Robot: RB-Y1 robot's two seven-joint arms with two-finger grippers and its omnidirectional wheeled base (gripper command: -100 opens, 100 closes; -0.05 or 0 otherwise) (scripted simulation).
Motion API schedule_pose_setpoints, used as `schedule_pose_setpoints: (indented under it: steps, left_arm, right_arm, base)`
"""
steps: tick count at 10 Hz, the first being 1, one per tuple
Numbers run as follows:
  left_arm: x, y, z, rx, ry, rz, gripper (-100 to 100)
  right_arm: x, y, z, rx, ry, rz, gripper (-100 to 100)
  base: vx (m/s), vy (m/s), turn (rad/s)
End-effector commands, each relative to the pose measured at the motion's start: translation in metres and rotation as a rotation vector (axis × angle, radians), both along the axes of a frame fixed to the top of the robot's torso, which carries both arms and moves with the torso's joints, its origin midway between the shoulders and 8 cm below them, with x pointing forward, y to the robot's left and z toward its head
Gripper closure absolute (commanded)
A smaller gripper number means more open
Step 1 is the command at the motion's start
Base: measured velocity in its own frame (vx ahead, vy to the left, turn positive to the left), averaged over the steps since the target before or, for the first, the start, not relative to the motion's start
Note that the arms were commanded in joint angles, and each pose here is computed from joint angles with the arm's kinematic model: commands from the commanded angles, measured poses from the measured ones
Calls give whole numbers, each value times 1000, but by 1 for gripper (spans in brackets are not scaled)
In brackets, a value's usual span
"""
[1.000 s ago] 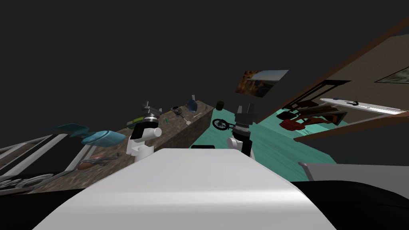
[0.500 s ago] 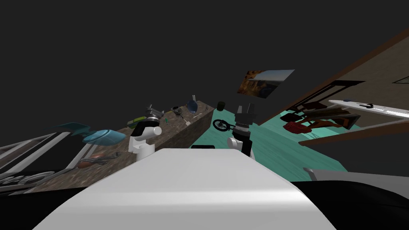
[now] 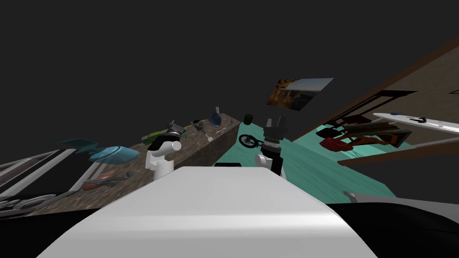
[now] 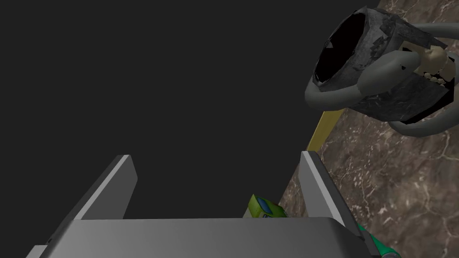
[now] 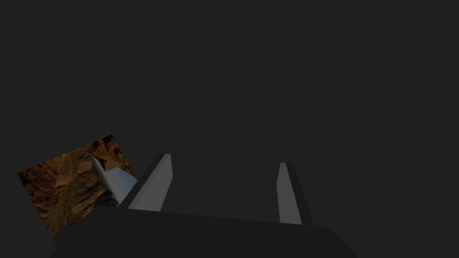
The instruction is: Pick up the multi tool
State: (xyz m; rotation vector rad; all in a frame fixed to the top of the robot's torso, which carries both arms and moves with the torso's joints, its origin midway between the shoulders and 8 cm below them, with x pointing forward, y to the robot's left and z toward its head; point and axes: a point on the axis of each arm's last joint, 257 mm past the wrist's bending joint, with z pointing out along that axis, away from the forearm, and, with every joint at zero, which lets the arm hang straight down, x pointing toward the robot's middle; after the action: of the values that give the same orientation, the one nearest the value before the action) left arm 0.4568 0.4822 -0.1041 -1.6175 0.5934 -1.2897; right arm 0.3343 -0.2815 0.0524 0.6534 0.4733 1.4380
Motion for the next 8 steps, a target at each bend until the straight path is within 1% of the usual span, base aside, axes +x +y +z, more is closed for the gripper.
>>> schedule_pose_setpoints:
  steps: [1,2,3,4,5,6,7,8]
  left_arm:
    - [2,0,-10,-30,27,-5,-100]
    - [6,-1,-23,-75,57,-15,-100]
    - [6,-1,-26,-78,67,-15,-100]
    - [9,-2,-38,-122,97,-26,-100]
    - [9,-3,-41,-126,107,-27,-100]
    - [12,-5,-53,-168,138,-38,-100]
    - [12,-6,-56,-172,148,-39,-100]
    - [14,-8,-69,-213,182,-50,-100]
  right_arm:
    - [0,0,0,0,0,0,0]
    - [0,0,0,0,0,0,0]
    - [0,0,0,0,0,0,0]
    - [0,0,0,0,0,0,0]
    - [0,0,0,0,0,0,0]
    - [0,0,0,0,0,0,0]
    - [0,0,0,0,0,0,0]
    - [0,0,0,0,0,0,0]
  base:
    - [31,-23,9]
    - [36,-24,4]
    - [32,-20,1]
    - [39,-19,-3]
    - [38,-16,-2]
    - [37,-24,-9]
    - [31,-27,-4]
    - [39,-28,-14]
